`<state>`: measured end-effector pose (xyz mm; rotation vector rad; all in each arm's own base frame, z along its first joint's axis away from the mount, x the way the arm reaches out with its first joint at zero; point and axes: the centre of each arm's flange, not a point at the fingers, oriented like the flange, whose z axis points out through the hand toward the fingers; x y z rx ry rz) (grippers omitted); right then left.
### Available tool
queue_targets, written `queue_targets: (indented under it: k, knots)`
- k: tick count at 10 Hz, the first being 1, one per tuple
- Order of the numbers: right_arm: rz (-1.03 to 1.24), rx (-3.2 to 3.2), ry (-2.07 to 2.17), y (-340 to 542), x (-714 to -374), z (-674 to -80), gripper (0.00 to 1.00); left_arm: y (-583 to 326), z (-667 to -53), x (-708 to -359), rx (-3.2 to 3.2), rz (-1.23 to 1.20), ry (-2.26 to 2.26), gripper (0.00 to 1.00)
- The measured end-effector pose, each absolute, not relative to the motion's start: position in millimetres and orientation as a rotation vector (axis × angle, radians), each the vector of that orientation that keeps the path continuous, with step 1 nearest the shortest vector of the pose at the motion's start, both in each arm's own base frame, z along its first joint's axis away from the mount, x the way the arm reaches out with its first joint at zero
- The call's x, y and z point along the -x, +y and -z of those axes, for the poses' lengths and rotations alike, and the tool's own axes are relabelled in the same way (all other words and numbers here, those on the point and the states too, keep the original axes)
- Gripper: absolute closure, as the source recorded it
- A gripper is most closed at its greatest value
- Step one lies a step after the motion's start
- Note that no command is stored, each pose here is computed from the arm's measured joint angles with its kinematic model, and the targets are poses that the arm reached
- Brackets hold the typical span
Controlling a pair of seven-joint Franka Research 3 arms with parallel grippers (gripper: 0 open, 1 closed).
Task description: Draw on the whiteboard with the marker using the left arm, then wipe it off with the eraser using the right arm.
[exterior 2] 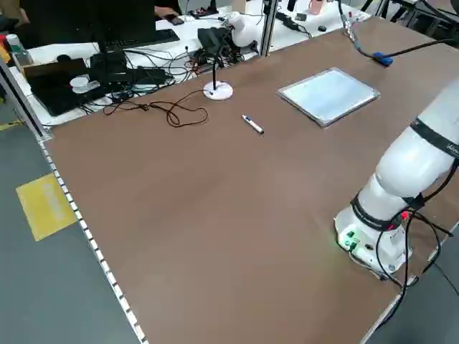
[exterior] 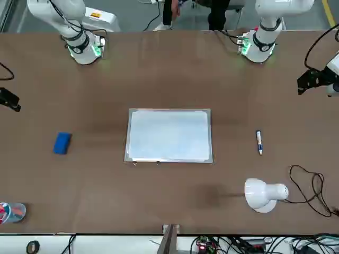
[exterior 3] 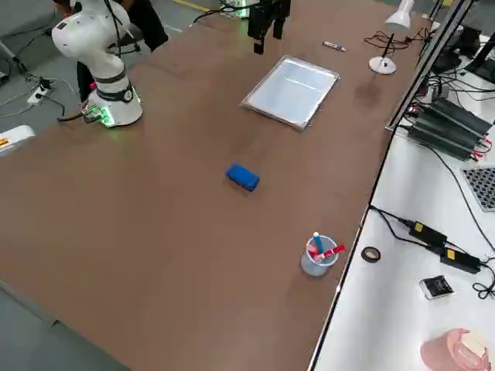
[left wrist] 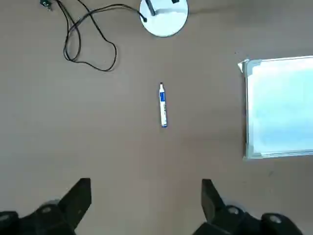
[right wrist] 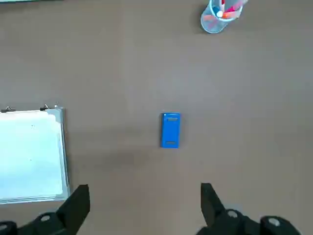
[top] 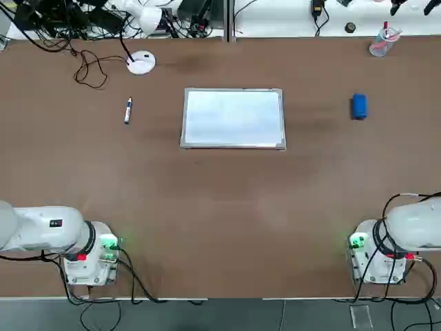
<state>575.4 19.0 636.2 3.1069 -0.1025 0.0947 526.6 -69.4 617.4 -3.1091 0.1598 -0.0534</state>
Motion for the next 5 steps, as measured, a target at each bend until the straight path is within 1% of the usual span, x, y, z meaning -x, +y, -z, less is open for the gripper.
queue_targets:
  k: [5]
  knots:
    - [-0.077,-3.106,0.041,20.4,-575.3,-631.5,0.00,-64.3,-619.6,-531.3,3.091,0.061,0.154,0.00]
